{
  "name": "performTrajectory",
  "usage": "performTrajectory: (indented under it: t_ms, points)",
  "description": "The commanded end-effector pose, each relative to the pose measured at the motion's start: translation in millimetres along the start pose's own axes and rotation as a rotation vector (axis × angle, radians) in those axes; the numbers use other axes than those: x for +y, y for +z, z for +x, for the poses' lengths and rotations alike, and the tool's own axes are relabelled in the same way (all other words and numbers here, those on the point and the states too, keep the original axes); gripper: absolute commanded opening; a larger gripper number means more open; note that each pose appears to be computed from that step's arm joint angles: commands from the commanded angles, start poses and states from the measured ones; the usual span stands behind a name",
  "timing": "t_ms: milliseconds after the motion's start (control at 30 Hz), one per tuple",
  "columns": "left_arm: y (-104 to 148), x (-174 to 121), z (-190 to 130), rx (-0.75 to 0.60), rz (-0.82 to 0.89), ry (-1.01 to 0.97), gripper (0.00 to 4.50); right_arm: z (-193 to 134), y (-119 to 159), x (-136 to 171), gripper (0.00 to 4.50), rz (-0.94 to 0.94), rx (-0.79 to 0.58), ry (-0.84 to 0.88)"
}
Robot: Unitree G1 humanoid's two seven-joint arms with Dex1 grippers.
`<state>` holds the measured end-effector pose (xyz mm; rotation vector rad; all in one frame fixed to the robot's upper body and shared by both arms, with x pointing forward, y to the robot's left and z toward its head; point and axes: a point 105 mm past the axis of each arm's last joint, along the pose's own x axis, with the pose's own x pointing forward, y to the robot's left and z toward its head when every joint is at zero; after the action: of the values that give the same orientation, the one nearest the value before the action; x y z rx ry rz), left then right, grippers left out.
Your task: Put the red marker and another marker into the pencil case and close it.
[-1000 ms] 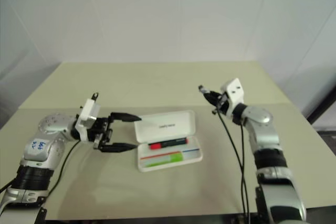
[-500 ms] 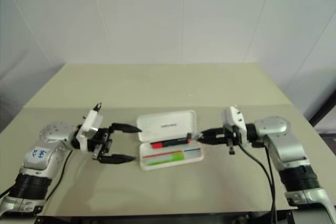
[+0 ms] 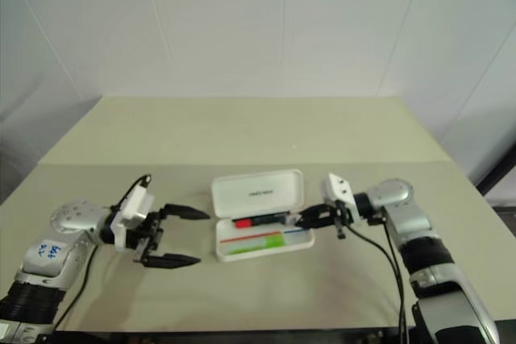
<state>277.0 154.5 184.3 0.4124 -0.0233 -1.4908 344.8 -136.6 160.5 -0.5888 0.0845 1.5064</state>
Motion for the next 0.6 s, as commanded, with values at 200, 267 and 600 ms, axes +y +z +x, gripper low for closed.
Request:
performTrajectory:
  t_ms: [200, 267, 600]
  points:
    - [9.0, -2.7, -12.2, 0.011, 0.035, 0.037, 4.50, -14.5, -11.1, 5.7, 1.04, -0.030, 0.081, 0.074]
    - [9.3, -2.9, -12.4, 0.011, 0.036, 0.038, 4.50, -15.7, -12.4, 5.0, 1.04, -0.030, 0.085, 0.072]
    - [12.0, -2.9, -8.7, 0.001, 0.045, 0.037, 4.50, -13.3, -9.8, 6.1, 1.04, -0.046, 0.074, 0.090]
